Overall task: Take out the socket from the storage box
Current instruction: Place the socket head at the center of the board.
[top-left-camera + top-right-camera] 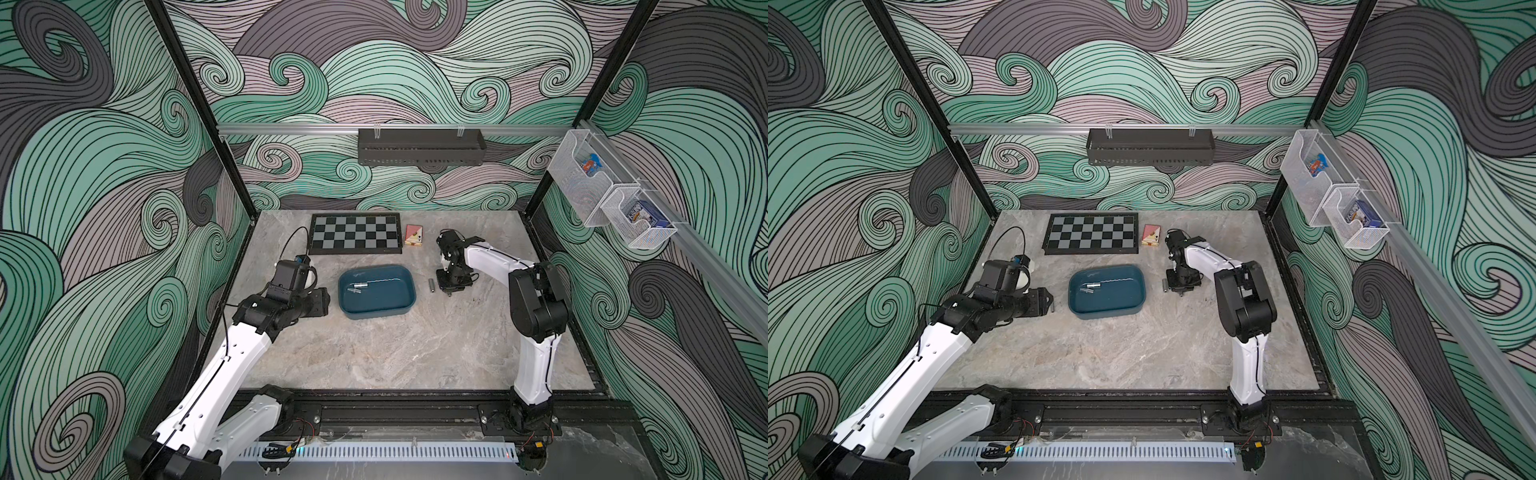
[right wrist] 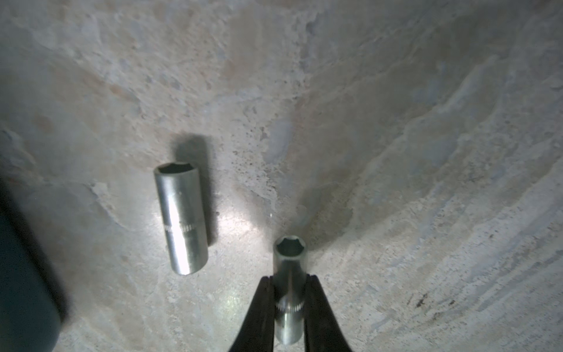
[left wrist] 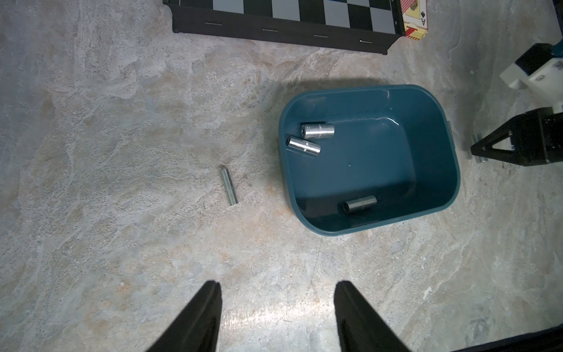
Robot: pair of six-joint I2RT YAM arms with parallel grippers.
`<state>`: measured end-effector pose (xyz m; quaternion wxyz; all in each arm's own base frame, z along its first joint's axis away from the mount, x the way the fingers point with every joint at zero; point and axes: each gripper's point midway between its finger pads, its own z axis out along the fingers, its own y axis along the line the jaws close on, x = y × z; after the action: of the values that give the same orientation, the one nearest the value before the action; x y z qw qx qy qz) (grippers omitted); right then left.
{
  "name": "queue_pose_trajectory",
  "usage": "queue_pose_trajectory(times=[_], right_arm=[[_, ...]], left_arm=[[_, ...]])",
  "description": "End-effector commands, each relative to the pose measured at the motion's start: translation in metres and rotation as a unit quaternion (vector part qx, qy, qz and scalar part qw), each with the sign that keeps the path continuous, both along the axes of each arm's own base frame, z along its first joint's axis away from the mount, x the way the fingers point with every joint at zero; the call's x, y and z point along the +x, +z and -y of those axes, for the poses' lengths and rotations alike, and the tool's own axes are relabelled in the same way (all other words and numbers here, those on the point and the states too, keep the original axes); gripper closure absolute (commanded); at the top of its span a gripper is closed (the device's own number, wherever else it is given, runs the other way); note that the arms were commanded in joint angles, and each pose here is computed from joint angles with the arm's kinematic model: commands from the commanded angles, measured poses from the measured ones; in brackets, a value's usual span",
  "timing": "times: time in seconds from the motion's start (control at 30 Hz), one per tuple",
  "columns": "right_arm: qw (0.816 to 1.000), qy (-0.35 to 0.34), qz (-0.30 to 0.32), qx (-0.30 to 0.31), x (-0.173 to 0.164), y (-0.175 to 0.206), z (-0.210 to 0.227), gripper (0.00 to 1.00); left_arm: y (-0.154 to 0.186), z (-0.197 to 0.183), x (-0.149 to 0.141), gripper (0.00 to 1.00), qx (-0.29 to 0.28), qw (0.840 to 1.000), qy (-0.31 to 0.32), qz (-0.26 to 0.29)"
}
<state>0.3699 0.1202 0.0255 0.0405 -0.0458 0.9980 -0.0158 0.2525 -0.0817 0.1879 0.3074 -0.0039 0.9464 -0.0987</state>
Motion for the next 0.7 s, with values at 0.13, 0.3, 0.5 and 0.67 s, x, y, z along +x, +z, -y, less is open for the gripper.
queue_pose_trajectory(times=[0.13,0.3,0.5,0.67], right_arm=[[1.0,0.015,0.001,0.004,0.005,-0.01,-0.009,0.82],[1.0,0.017,0.009,-0.007,0.011,-0.012,-0.007,0.82],[1.0,0.015,0.003,-0.008,0.014,-0.018,-0.007,0.79],[1.0,0.014,0.003,-0.005,0.014,-0.017,-0.009,0.75]], left_arm=[[-0.001,0.003,0.0,0.37,0.003,1.0,-0.011,0.0],[-0.002,0.003,0.0,0.37,0.003,1.0,-0.012,-0.001],[-0.003,0.004,0.0,0.37,0.003,1.0,-0.013,-0.003],[-0.003,0.004,0.0,0.37,0.004,1.0,-0.013,-0.003]])
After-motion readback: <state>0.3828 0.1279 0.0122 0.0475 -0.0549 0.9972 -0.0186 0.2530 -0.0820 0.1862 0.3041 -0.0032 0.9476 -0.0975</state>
